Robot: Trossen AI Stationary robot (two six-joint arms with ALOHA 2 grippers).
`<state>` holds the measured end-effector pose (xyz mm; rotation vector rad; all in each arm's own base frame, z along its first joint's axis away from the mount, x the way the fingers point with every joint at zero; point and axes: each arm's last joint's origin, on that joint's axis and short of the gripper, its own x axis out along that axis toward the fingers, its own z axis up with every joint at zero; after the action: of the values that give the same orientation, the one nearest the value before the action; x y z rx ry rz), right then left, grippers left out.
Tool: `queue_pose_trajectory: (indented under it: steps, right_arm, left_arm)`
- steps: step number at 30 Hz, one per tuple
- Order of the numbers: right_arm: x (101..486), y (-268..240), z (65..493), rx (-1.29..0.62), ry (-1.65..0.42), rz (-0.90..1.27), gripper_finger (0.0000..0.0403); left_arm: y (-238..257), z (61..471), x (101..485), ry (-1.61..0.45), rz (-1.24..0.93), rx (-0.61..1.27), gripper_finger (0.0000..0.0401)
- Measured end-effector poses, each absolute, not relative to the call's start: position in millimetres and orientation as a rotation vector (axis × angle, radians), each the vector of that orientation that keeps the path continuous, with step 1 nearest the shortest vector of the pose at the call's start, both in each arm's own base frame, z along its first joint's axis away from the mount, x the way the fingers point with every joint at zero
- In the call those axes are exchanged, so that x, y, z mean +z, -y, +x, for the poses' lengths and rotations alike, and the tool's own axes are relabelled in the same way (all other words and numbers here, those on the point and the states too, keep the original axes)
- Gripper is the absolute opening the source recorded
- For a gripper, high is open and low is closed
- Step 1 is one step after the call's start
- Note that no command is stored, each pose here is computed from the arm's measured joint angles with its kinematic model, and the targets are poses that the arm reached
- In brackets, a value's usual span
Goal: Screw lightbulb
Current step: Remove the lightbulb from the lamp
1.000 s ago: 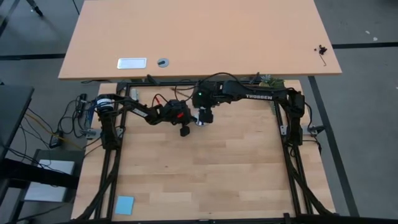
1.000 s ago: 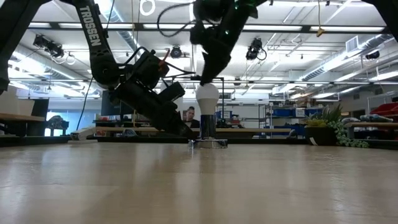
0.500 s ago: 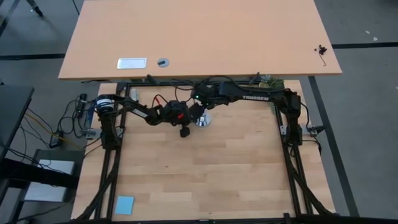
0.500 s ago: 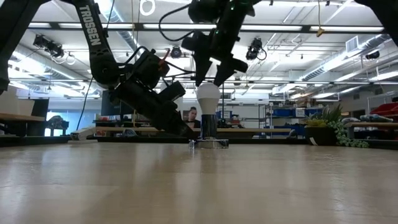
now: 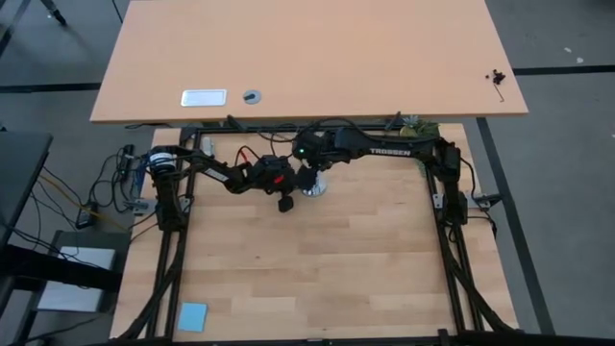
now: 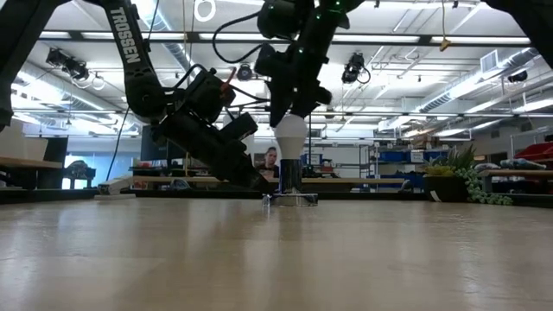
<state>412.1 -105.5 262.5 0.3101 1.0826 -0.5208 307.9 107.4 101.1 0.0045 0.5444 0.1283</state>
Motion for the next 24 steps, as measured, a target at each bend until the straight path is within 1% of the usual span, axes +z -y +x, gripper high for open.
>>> queue_pose_trajectory:
  steps: [4, 6, 8, 10, 15, 18, 20, 22, 24]
  right_arm:
    - [261, 114, 413, -0.281, -1.14, -0.055, 0.0246]
    - [260, 117, 415, -0.189, -1.143, -0.193, 0.0244]
    - [261, 120, 415, -0.144, -1.138, -0.273, 0.0242]
    - [261, 121, 416, -0.138, -1.13, -0.293, 0.0242]
    - [264, 112, 417, -0.193, -1.113, -0.215, 0.0244]
    - [278, 104, 417, -0.273, -1.081, -0.11, 0.0244]
    - [290, 101, 417, -0.373, -1.048, 0.016, 0.0244]
    - [299, 99, 414, -0.475, -1.027, 0.186, 0.0244]
    - [302, 100, 411, -0.532, -1.017, 0.327, 0.0245]
  left_arm:
    - [-107, 308, 101, -0.544, 0.005, 0.129, 0.0001]
    - [-107, 308, 101, -0.544, 0.005, 0.129, 0.0001]
    - [-107, 308, 102, -0.541, 0.007, 0.13, 0.0001]
    - [-108, 308, 102, -0.542, 0.012, 0.136, 0.0001]
    - [-108, 308, 101, -0.547, 0.01, 0.134, 0.0001]
    - [-107, 308, 101, -0.549, 0.008, 0.129, 0.0001]
    - [-107, 308, 101, -0.548, 0.007, 0.127, 0.0001]
    - [-107, 308, 101, -0.548, 0.007, 0.126, 0.0001]
    - [-107, 308, 101, -0.548, 0.004, 0.127, 0.0001]
